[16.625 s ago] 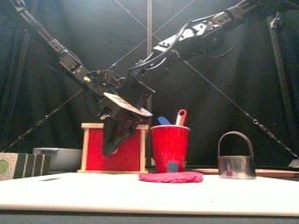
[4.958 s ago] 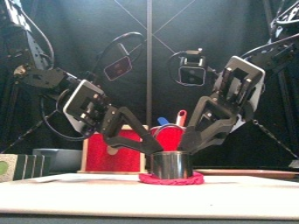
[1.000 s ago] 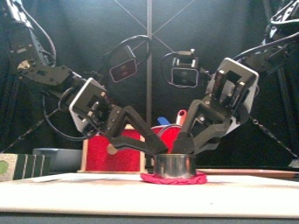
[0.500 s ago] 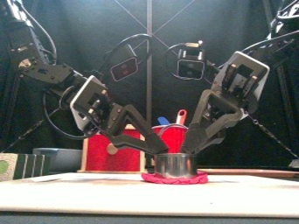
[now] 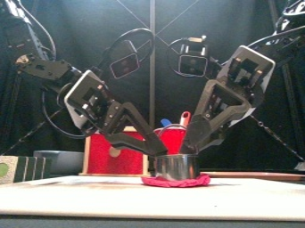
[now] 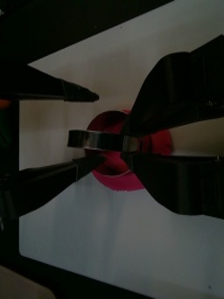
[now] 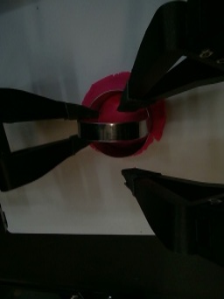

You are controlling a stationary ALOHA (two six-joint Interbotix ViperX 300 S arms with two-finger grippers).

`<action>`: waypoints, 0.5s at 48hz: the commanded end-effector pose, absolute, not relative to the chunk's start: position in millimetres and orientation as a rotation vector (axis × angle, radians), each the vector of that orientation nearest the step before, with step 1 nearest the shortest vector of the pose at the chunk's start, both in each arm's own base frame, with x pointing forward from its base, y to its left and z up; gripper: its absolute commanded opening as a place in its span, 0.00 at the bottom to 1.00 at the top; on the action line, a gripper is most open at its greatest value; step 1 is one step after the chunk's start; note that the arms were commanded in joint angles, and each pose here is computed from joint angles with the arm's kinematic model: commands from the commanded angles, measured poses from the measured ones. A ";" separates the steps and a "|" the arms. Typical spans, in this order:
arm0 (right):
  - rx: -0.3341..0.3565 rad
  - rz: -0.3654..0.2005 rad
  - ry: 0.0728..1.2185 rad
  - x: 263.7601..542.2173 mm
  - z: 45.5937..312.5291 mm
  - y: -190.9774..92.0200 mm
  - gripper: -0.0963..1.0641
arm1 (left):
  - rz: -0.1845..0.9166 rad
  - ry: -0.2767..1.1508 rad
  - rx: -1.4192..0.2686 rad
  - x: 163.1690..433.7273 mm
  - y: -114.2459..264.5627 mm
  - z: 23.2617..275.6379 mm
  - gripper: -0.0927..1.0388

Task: Get the cutter from the drawer then cut the dough then place the extra dough in the bowl
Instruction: Cut the dough

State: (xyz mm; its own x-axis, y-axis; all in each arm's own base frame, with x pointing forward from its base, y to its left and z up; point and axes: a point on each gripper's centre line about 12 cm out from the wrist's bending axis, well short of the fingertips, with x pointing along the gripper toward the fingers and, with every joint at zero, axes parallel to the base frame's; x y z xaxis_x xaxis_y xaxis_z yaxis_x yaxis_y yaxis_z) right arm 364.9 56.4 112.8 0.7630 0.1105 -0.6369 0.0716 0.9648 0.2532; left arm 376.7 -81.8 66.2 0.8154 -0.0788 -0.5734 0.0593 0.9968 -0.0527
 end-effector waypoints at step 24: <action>0.255 0.035 0.618 378.3 140.9 51.1 0.85 | -0.057 0.483 0.052 388.7 -67.0 98.2 0.74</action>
State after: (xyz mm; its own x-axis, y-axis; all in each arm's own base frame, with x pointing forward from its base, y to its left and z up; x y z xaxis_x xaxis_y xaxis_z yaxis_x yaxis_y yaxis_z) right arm 372.1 51.9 118.2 0.7754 0.1060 -0.6225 0.0574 0.9699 0.2367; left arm 382.3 -69.6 83.3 0.8554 -0.0507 -0.5154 0.0794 0.9963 0.0339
